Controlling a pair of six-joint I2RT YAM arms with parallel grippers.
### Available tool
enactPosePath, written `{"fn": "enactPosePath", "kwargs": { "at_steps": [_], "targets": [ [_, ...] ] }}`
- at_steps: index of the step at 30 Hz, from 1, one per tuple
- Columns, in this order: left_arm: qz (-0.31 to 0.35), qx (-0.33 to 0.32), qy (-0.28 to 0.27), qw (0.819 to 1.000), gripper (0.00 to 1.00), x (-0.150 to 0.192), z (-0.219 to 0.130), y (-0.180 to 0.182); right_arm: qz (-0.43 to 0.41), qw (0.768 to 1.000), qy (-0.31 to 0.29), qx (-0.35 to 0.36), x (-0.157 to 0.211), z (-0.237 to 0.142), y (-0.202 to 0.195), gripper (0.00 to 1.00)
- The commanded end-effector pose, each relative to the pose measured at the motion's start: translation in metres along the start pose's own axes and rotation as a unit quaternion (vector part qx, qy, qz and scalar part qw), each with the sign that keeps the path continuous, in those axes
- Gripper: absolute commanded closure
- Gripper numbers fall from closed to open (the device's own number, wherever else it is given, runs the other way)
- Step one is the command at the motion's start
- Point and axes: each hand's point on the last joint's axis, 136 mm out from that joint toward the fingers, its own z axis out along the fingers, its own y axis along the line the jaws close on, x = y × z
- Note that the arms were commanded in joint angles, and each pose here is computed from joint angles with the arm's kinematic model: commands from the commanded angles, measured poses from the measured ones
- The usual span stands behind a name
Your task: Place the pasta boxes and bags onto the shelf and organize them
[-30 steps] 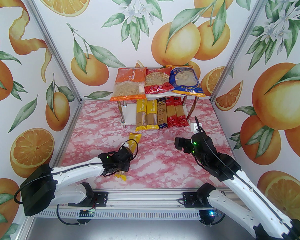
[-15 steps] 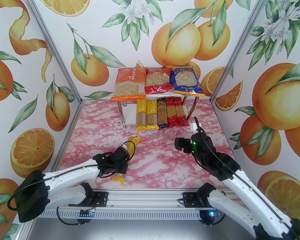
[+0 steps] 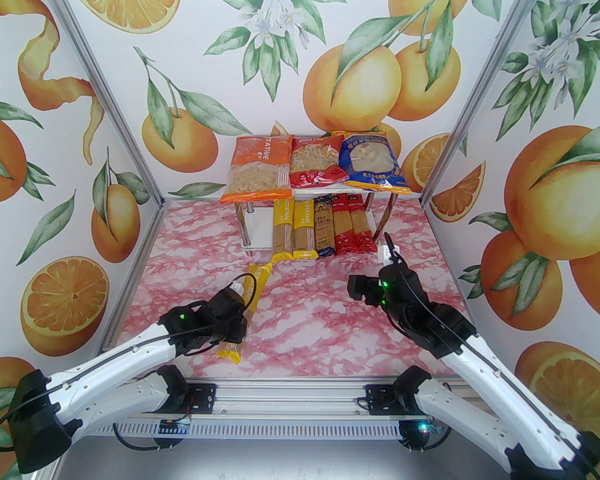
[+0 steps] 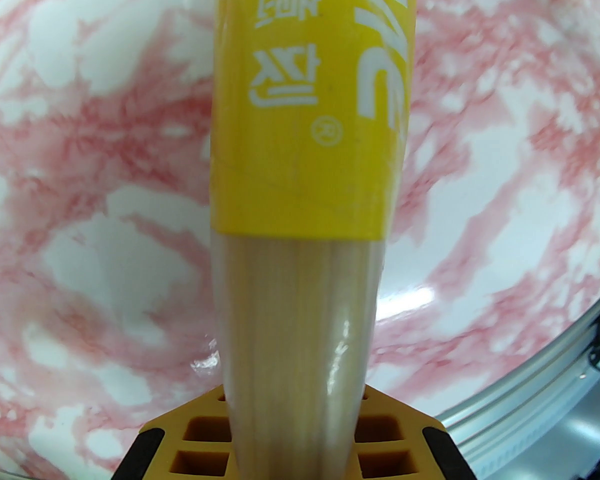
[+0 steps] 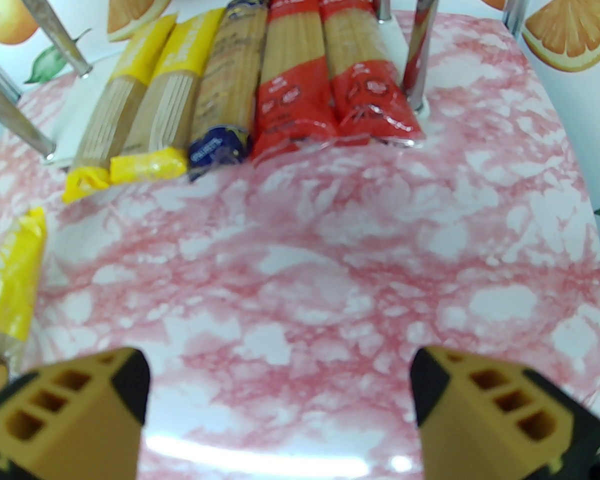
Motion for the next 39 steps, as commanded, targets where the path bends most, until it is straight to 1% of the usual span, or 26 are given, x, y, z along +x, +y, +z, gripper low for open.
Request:
{"fn": "enactPosePath", "kwargs": {
  "at_steps": [1,6,9,12,23,31,32,39],
  "targets": [
    [-0.002,0.046,-0.088,0.995,1.00,-0.049,-0.035,-0.021,0.006,1.000,-0.009,-0.012,-0.008,-0.003,0.005,0.09],
    [-0.016,0.059,-0.128,0.990,1.00,-0.072,-0.049,-0.021,0.005,1.000,-0.009,-0.013,-0.009,-0.002,0.006,0.09],
    [-0.025,0.075,-0.152,0.985,1.00,-0.092,-0.050,-0.024,0.005,1.000,-0.007,-0.017,-0.009,-0.001,0.008,0.09],
    [-0.028,0.097,-0.161,0.982,1.00,-0.108,-0.047,-0.031,0.005,1.000,-0.007,-0.018,-0.010,0.000,0.009,0.09],
    [-0.016,0.082,-0.203,0.976,1.00,-0.167,-0.037,-0.027,-0.006,1.000,-0.009,-0.017,-0.013,0.001,0.010,0.09],
    [-0.011,0.074,-0.208,0.975,1.00,-0.194,-0.024,-0.024,-0.013,1.000,-0.011,-0.014,-0.015,-0.001,0.009,0.09],
    [-0.011,0.072,-0.214,0.974,1.00,-0.206,-0.019,-0.024,-0.013,1.000,-0.012,-0.014,-0.015,-0.002,0.009,0.09],
    [-0.006,0.071,-0.221,0.973,1.00,-0.239,-0.004,-0.031,-0.019,1.000,-0.007,-0.016,-0.015,0.001,0.011,0.09]
  ]
}}
